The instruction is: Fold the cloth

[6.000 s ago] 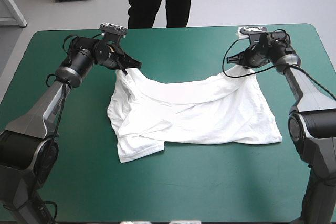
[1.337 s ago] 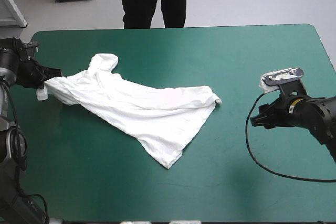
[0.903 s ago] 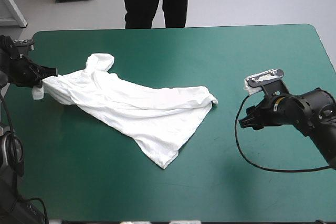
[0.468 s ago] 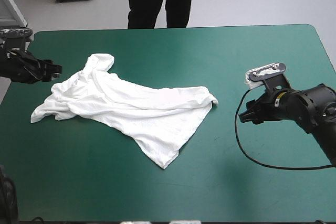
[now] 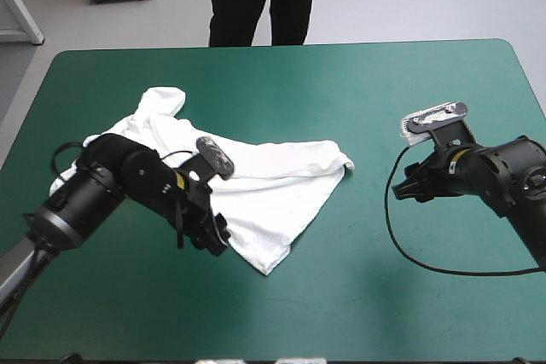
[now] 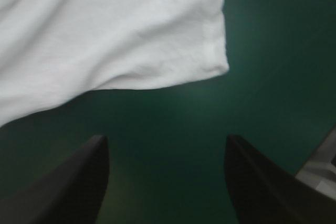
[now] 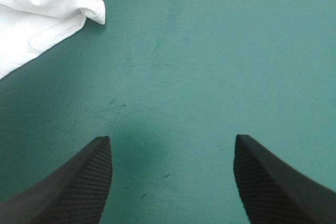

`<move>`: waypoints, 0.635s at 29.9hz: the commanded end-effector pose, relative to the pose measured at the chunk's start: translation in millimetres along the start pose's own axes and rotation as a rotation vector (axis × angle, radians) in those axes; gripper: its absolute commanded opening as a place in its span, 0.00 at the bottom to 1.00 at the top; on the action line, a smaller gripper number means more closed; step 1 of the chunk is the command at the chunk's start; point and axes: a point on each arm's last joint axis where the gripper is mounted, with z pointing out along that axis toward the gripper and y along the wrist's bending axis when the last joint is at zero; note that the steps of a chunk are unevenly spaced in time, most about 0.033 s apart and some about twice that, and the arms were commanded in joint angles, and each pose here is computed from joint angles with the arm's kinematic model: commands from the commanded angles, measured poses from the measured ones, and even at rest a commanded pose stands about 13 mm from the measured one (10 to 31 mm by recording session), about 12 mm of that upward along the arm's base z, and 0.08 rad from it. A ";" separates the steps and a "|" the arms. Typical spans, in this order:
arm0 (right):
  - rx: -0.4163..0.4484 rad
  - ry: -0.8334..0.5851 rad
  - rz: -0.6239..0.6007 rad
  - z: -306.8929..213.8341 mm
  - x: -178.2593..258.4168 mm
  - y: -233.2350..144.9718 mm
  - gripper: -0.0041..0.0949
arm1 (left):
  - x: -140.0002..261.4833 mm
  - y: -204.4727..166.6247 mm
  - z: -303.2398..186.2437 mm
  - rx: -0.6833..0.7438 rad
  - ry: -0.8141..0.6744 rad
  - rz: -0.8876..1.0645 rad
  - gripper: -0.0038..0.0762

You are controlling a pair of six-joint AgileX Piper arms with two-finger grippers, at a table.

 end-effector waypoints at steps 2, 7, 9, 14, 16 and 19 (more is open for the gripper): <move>0.028 -0.079 -0.009 -11.1 -10.0 -4.2 0.68 | -5.8 -22.9 21.5 0.065 0.098 0.088 0.63; 0.043 -0.068 -0.027 -5.2 -12.2 -4.9 0.68 | -20.0 -34.2 50.1 0.110 0.123 0.170 0.63; 0.051 -0.064 -0.029 -1.9 -13.7 -5.3 0.68 | -24.7 -39.0 61.5 0.119 0.128 0.185 0.63; 0.054 -0.035 -0.046 11.8 -17.3 -4.3 0.68 | -33.9 -46.9 85.7 0.135 0.128 0.225 0.63; 0.052 -0.018 -0.050 19.3 -19.0 -3.3 0.68 | -36.7 -44.6 96.2 0.126 0.134 0.223 0.63; 0.048 -0.002 -0.055 30.6 -21.8 -1.8 0.68 | -35.2 -42.6 112.1 0.130 0.176 0.220 0.63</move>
